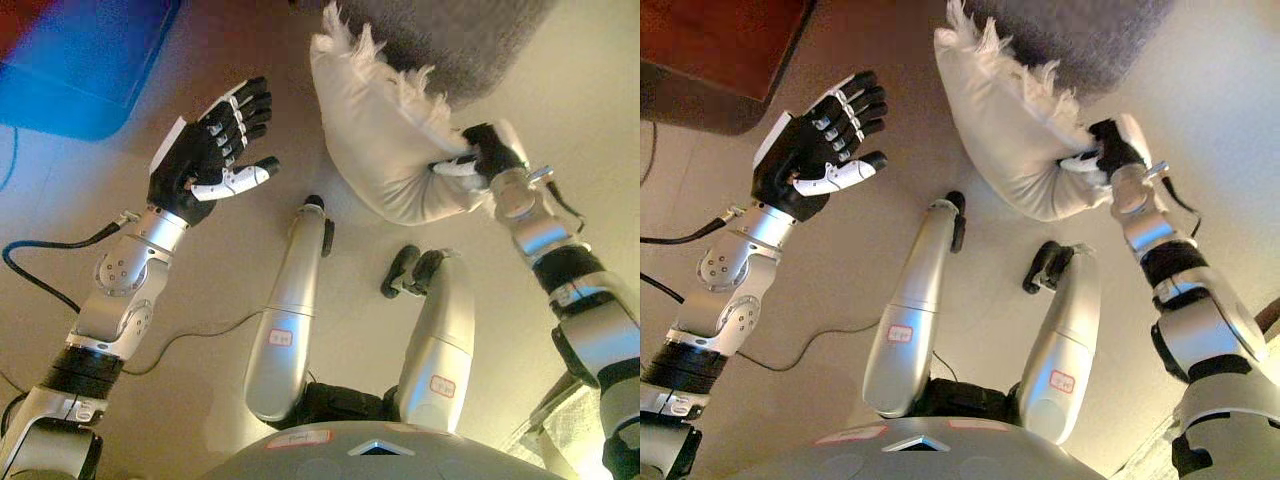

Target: Pick up the pillow and put it on the sofa.

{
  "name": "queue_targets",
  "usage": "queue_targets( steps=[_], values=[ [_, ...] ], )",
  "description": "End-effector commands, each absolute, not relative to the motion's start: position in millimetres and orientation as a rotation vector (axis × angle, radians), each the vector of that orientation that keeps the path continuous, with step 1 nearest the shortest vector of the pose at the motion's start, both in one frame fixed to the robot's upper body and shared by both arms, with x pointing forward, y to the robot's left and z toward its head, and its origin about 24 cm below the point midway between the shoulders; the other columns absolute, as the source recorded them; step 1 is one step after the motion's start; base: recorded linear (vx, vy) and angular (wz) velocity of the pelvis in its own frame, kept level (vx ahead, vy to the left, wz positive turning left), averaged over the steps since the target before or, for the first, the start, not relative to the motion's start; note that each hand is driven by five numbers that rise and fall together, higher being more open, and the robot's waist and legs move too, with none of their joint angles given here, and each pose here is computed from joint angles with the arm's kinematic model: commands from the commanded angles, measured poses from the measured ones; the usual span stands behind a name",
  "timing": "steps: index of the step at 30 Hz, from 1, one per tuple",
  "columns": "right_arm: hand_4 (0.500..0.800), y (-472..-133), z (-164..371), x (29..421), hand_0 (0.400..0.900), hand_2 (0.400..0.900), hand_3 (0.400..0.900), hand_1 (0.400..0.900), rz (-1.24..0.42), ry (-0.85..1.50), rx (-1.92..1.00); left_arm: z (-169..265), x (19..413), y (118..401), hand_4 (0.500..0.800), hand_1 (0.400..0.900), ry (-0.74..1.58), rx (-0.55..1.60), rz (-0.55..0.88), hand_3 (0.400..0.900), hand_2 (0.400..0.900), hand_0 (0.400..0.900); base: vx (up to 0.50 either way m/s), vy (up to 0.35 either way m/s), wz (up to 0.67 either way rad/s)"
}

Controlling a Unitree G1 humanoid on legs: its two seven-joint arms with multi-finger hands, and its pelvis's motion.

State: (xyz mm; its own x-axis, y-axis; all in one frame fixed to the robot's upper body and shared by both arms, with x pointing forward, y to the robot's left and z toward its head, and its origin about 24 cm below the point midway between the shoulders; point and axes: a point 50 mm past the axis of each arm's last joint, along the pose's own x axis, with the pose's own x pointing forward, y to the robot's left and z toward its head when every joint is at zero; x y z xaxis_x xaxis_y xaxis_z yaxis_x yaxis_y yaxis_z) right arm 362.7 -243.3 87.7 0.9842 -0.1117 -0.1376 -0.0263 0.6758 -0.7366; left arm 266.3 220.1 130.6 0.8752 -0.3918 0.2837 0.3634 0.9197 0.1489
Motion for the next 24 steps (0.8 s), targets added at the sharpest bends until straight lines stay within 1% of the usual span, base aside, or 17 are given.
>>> queue_targets(
  steps=[1,6,14,24],
  values=[
    [0.5,-238,180,374,0.4,0.4,0.4,0.4,-0.163,-0.246,-0.698,172,260,207,0.8,0.9,-0.571,0.047,-0.402,0.9,0.9,0.9,0.052,0.024,-0.09],
    [0.5,-229,172,365,0.4,0.4,0.4,0.4,-0.124,-0.281,-0.633,160,266,213,0.8,0.9,-0.475,0.056,-0.329,0.9,0.9,0.9,0.038,0.017,-0.09],
    [0.5,-220,161,345,0.4,0.4,0.4,0.4,-0.071,-0.33,-0.593,141,267,215,0.8,0.9,-0.386,0.044,-0.268,0.9,0.9,0.9,0.056,0.026,-0.06],
    [0.5,-217,161,322,0.4,0.4,0.4,0.4,0.005,-0.381,-0.678,118,262,222,0.8,0.9,-0.259,0.051,-0.244,0.9,0.9,0.9,0.111,0.002,-0.02]
  ],
)
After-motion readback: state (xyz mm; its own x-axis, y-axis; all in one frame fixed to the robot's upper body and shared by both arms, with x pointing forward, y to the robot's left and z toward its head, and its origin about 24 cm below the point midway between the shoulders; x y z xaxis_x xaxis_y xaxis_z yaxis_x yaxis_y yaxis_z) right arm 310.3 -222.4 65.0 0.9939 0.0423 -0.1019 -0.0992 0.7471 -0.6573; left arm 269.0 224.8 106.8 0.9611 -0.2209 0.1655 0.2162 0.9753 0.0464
